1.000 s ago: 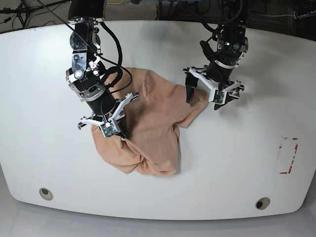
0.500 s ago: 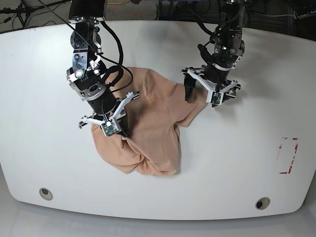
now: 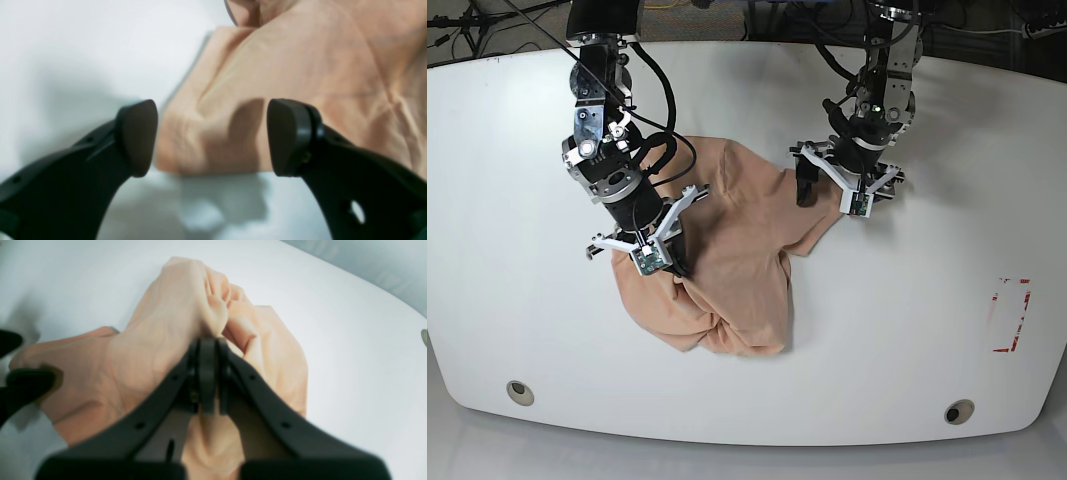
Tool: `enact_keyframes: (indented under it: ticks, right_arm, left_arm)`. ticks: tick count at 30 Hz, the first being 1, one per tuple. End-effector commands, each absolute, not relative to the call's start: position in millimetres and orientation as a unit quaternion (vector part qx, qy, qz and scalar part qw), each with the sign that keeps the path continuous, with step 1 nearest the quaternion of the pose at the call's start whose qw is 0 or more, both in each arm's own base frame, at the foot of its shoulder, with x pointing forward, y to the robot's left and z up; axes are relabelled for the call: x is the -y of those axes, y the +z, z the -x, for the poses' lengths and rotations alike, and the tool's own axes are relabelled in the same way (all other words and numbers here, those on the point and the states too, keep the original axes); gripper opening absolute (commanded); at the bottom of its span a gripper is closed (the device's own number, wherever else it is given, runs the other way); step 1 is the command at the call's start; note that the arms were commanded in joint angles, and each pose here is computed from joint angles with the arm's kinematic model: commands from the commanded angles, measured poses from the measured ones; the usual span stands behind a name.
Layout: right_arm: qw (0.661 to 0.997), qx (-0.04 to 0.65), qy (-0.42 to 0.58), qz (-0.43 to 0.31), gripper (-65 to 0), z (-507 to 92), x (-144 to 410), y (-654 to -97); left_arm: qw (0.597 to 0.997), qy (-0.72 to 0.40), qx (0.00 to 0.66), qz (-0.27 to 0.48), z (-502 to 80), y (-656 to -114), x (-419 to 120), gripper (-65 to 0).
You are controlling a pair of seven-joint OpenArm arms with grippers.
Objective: Fold the T-shirt properly
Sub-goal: 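Close the left gripper on the shirt fabric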
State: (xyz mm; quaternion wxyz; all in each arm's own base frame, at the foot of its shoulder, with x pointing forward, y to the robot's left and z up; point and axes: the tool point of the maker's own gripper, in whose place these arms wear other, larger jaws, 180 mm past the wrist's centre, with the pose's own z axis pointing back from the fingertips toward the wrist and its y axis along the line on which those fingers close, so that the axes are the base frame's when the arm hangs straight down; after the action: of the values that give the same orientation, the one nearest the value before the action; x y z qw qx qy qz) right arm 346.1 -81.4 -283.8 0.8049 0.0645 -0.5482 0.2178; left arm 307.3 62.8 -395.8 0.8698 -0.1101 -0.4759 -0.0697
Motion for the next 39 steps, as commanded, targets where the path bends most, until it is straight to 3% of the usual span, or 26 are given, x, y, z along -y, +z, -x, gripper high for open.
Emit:
enact_keyframes:
  ticks: [1, 19, 29, 33, 39]
  right_arm:
    - [0.785, 0.576, 0.217, -0.069, -65.0, -352.0, 78.4, -264.2]
    - [0.783, 0.579, 0.219, -0.068, -65.0, -350.2, 77.4, -261.9]
    - [0.785, 0.577, 0.217, -0.071, -65.0, -350.5, 77.4, -264.2]
    - [0.784, 0.578, 0.217, -0.071, -65.0, -349.9, 77.5, -262.9]
    - [0.784, 0.578, 0.214, -0.068, -65.0, -351.1, 80.7, -262.8]
  left_arm:
    - [0.863, -0.068, 0.487, 0.119, -312.0, -390.8, -58.5, -20.5]
    - [0.869, -0.079, 0.474, 0.116, -312.6, -404.9, -55.4, -18.5]
    - [0.879, -0.084, 0.454, 0.115, -312.0, -415.6, -55.2, -33.0]
    - [0.888, -0.083, 0.438, 0.112, -308.5, -423.9, -57.6, -43.4]
    - [0.893, -0.086, 0.428, 0.108, -308.3, -427.7, -58.9, -50.7]
